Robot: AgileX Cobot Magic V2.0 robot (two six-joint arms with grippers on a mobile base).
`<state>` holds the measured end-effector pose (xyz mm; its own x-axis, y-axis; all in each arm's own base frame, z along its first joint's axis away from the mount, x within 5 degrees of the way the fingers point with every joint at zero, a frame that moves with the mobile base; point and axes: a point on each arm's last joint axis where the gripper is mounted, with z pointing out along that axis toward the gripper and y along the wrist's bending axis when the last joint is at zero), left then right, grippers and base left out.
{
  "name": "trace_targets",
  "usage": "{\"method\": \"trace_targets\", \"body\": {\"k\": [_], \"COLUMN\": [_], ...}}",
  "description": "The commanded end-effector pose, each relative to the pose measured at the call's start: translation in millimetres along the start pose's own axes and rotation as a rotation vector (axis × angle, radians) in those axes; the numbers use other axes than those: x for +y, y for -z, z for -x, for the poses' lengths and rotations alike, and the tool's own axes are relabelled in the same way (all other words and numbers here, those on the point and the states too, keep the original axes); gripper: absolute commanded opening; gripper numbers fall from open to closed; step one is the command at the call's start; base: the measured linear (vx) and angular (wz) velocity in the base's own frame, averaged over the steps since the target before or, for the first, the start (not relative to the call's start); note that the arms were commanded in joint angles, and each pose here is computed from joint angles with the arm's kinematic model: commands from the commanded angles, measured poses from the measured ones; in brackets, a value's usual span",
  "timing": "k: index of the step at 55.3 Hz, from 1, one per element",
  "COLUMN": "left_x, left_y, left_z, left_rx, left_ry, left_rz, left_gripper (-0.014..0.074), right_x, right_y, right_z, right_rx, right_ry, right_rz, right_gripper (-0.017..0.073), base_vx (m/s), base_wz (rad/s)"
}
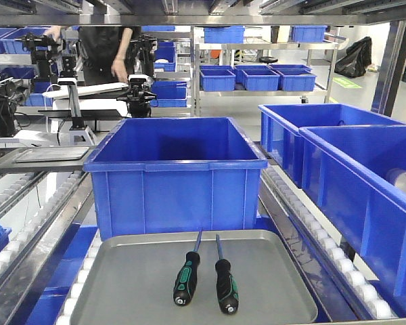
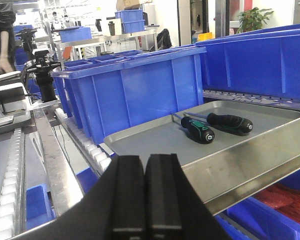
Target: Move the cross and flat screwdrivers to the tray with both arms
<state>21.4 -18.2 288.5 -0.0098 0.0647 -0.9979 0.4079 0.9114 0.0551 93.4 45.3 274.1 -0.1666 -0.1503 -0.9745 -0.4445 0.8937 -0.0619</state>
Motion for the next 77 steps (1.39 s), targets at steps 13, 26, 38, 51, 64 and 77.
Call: {"method": "trace_targets", "body": {"k": [13,26,38,51,64,77], "left_x": [14.4,23.7,23.4,23.4,23.4,23.4], "left_y": [-15.7,-25.6,-25.9,-25.9,-25.9,-25.9], "left_z": [-17.4,-73.5,-74.3,-74.3,-74.3,-74.3], "left_rx": [-0.200,-0.145,-0.131,-0.131,-0.131,-0.131], "left_ry": [-0.081,0.002,-0.019,-0.019,-0.019,-0.019], "left_rz": [0.214,0.381,0.378,0.378,0.378,0.378], "left_gripper": [0.0000,0.0000,0.0000,0.0000,0.0000,0.0000], "right_x": [-0.3,-0.3,-0.2,-0.2,-0.2,-4.3], "right_y": [1.7,1.7,1.7,1.7,1.7,13.0], "right_z": [16.2,16.4,16.5,16.5,16.5,-14.3], "right_rx": [-0.100,-0.101,-0.103,-0.103,-0.103,-0.116], "right_ry": [0.014,0.014,0.014,0.014,0.014,-0.072], "right_rz": [0.002,0.002,0.002,0.002,0.002,-0.056], "right_gripper": [-0.0006,-0.0006,-0.0006,-0.0006,-0.0006,-0.0005], "base_vx": [0.00,0.00,0.00,0.00,0.00,0.00], "base_wz": [0.00,0.01,0.00,0.00,0.00,0.00]}}
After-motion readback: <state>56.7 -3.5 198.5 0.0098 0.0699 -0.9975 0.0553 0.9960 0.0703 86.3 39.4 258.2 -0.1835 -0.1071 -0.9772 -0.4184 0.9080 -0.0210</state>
